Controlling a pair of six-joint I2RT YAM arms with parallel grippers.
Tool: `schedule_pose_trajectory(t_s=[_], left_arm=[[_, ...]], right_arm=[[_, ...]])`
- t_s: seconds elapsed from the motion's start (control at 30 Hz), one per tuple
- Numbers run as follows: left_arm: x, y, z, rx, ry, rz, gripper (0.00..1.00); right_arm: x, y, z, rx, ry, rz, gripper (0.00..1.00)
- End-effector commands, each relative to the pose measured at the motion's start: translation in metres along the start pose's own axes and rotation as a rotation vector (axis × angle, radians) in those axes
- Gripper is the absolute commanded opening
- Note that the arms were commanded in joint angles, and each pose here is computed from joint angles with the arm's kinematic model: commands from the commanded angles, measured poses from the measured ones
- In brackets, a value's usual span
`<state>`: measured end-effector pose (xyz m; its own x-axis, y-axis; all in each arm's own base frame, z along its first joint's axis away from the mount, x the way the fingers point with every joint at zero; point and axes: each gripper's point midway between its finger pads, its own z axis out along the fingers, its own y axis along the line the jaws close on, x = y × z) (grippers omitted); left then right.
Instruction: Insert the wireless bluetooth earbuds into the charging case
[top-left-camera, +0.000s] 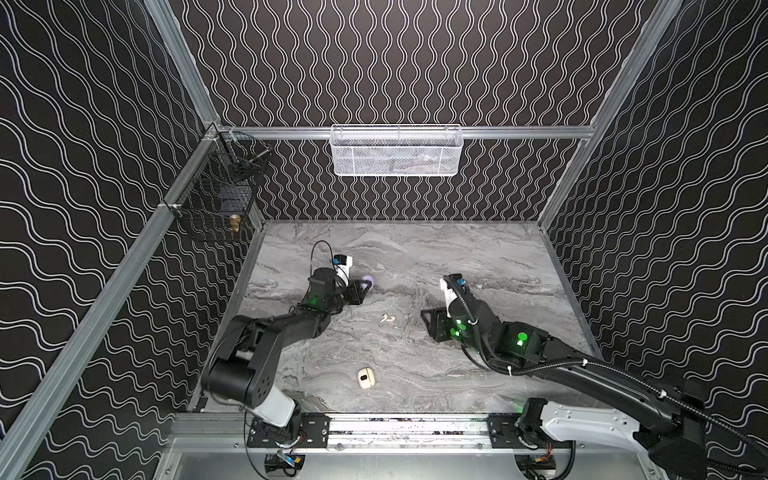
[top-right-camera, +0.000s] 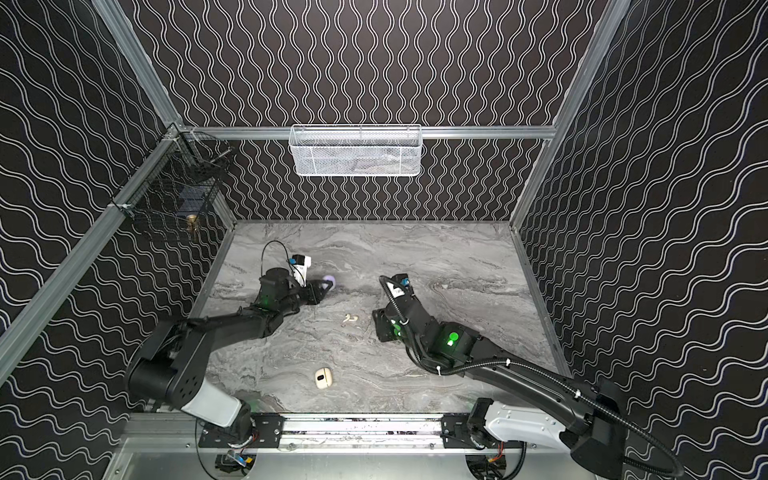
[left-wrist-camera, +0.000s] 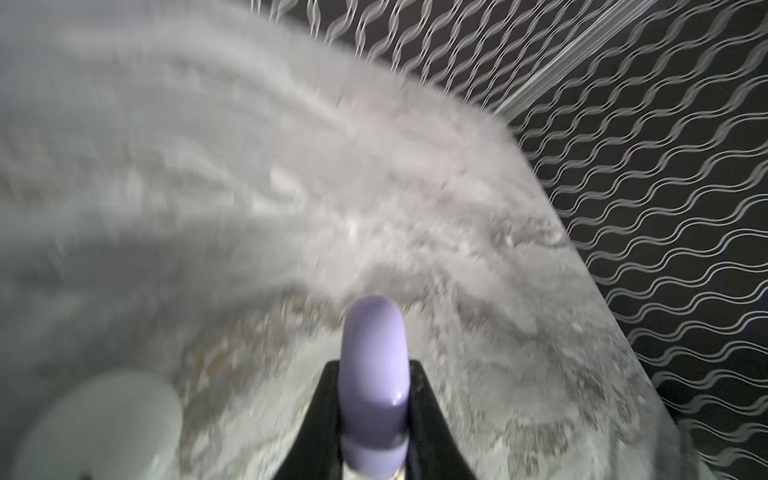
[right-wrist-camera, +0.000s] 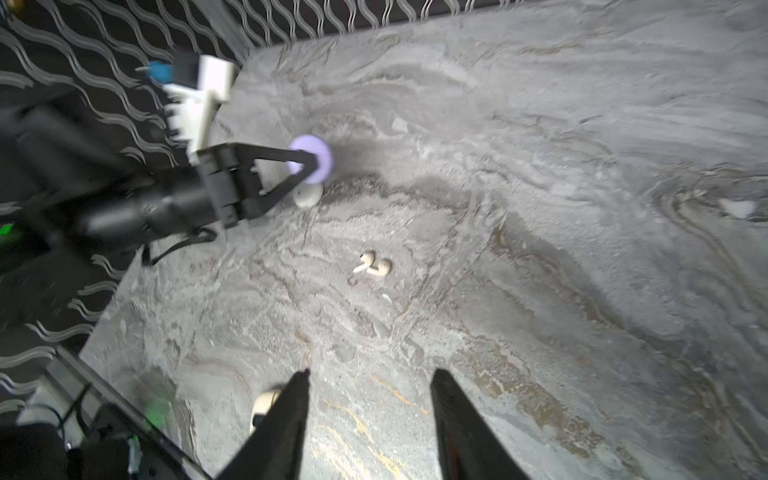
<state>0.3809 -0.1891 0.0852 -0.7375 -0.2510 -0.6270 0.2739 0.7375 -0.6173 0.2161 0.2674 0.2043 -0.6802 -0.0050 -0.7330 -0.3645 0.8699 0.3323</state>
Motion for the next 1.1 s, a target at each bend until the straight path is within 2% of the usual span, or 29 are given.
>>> schedule_pose_trajectory(t_s=[0.0,0.1,0.3,0.47,0.63,0.7,0.77,0.87,0.93,1.07], left_arm=[[0.022,0.002,0.013,0.059,0.131,-0.125,0.00],[0.025,0.001,0.021,0.092,0.145,-0.136,0.00],[0.036,0.014,0.030,0.048,0.208,-0.155,0.00],[0.044,0.022,0.034,0.017,0.243,-0.169,0.02],[0.039,0.017,0.030,0.031,0.212,-0.146,0.30],[0.037,0.016,0.025,0.023,0.200,-0.130,0.46],[0.032,0.012,0.020,0.025,0.181,-0.112,0.54],[0.024,0.008,0.008,0.013,0.135,-0.070,0.75],[0.020,0.005,-0.001,0.004,0.107,-0.045,0.79],[0.006,-0.007,-0.018,0.008,0.038,0.000,0.81]], right_arm=[[0.010,0.012,0.011,-0.015,-0.007,-0.026,0.59],[0.033,0.026,0.021,-0.033,0.030,-0.074,0.65],[0.077,0.068,0.035,-0.097,0.110,-0.164,0.75],[0.104,0.084,0.046,-0.113,0.179,-0.184,0.85],[0.118,0.094,0.047,-0.127,0.188,-0.201,0.96],[0.125,0.099,0.049,-0.135,0.207,-0.202,1.00],[0.132,0.104,0.052,-0.139,0.225,-0.215,1.00],[0.143,0.107,0.060,-0.113,0.261,-0.237,0.99],[0.150,0.109,0.066,-0.096,0.283,-0.245,0.98],[0.160,0.118,0.078,-0.083,0.318,-0.263,0.93]])
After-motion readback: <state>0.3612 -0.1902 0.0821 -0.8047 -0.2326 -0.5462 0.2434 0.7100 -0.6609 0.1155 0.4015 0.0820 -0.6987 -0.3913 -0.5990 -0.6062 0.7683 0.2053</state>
